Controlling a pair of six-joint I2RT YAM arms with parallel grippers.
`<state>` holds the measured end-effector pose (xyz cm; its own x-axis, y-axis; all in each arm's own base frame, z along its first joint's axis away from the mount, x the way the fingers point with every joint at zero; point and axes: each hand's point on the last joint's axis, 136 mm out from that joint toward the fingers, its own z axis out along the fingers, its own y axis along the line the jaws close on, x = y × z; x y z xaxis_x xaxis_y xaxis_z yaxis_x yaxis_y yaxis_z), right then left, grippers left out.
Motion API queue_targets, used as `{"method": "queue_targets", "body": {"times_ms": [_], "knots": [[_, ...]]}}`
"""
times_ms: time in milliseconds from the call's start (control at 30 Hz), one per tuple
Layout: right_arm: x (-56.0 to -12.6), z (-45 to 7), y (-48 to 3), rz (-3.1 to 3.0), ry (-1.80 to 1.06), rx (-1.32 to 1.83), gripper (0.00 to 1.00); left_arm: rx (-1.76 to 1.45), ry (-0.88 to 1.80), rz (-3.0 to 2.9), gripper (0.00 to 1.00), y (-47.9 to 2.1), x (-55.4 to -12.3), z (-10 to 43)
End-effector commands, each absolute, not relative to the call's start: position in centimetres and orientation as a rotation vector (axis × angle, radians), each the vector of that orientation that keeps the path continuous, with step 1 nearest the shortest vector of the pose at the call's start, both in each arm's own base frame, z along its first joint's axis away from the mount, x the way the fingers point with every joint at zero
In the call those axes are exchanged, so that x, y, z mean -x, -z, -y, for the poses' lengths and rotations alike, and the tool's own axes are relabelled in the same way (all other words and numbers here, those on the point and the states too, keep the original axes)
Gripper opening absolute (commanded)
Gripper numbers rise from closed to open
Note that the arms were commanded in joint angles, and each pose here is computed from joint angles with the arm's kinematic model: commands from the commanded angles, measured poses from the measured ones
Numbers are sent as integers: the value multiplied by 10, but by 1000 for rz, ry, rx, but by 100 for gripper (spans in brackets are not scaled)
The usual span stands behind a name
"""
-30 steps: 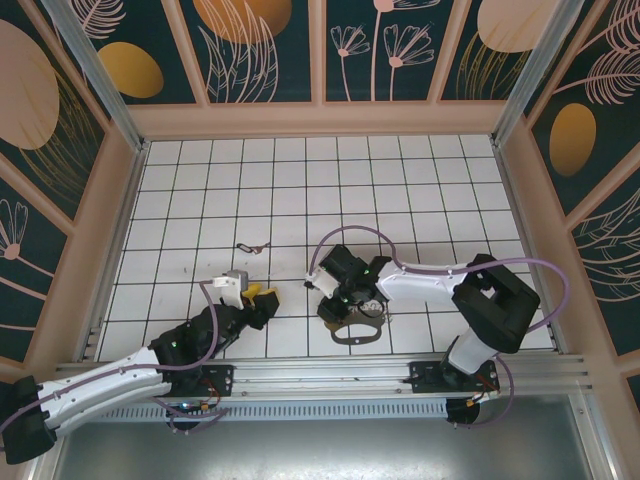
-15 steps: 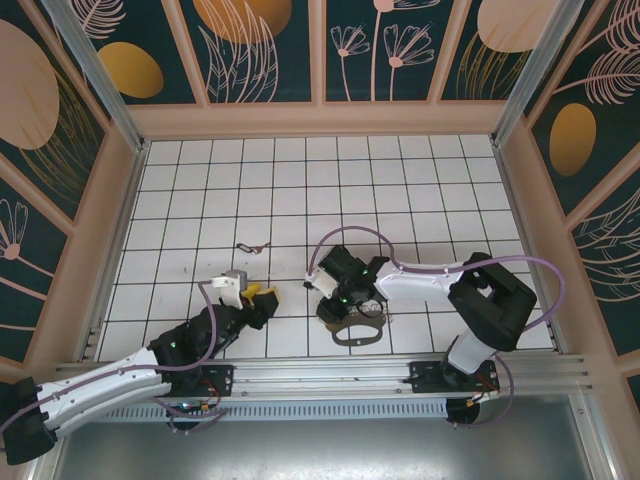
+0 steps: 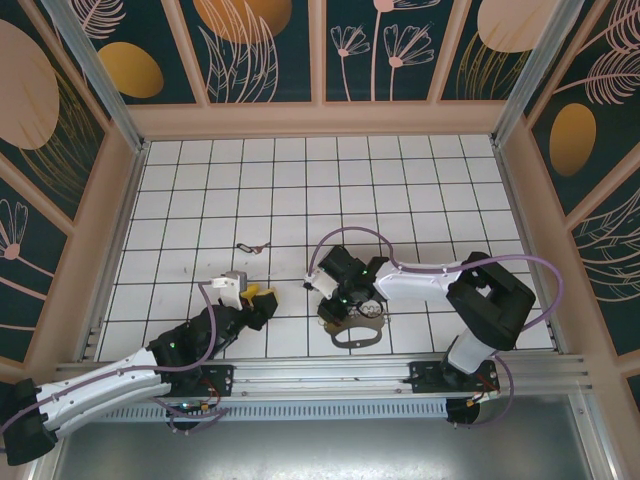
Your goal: Put the keys on the keyring
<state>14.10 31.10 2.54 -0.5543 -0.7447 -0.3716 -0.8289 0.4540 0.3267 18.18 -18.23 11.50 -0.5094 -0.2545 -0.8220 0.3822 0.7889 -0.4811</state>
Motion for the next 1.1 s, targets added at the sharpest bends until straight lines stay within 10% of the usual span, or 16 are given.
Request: {"method": "queue_targets", "body": {"times_ms": [0,467,1067], "knots": [[-133,-312,-36,-2507,-755,1410,6,-92,757,-1972,56,-109,-182,178],[-124,-308,-21,-2568,-727,1449,28,-92,754,-1959,56,-112,-184,178],[-120,-308,-14,-2584,-618,1489,17,-90,749,-1958,56,-112,-184,177]]}}
